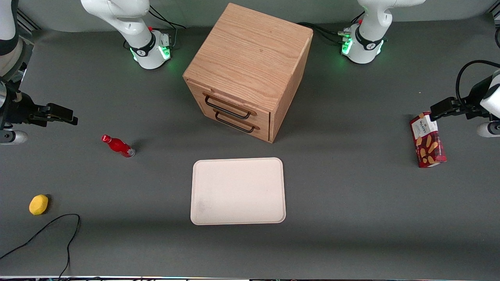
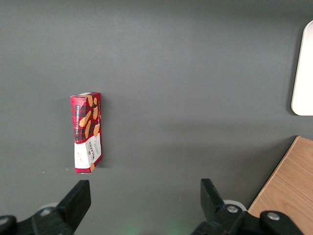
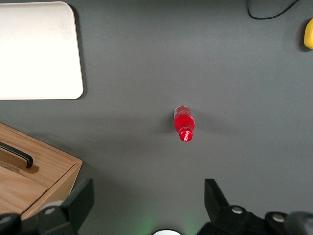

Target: Open upper drawer

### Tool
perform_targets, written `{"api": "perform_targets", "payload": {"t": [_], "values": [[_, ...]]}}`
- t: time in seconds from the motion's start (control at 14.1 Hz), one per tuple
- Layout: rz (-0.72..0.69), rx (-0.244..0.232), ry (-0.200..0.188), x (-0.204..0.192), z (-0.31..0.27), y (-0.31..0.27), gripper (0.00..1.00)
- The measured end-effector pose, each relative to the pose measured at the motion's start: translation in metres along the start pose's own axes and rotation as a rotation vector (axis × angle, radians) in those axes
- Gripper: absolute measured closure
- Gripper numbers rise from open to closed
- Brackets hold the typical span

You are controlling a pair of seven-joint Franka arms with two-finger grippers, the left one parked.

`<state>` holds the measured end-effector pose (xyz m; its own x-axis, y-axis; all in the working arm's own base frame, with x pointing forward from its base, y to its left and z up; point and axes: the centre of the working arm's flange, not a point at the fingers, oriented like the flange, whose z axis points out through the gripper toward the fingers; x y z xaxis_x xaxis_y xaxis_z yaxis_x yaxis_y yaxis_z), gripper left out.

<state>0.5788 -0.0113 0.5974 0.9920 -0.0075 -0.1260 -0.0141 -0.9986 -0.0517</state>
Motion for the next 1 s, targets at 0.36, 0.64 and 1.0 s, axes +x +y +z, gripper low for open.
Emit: {"api": "perform_targets", "payload": {"t": [0.36, 0.64, 1.0], "values": [[-0.007, 0.0, 0.017, 0.0, -0.008, -0.004, 0.0], [-0.049, 0.002, 0.022, -0.001, -0.01, -0.028, 0.0], [-0.187, -0.011, -0.047, 0.012, 0.03, -0.11, 0.0]]}}
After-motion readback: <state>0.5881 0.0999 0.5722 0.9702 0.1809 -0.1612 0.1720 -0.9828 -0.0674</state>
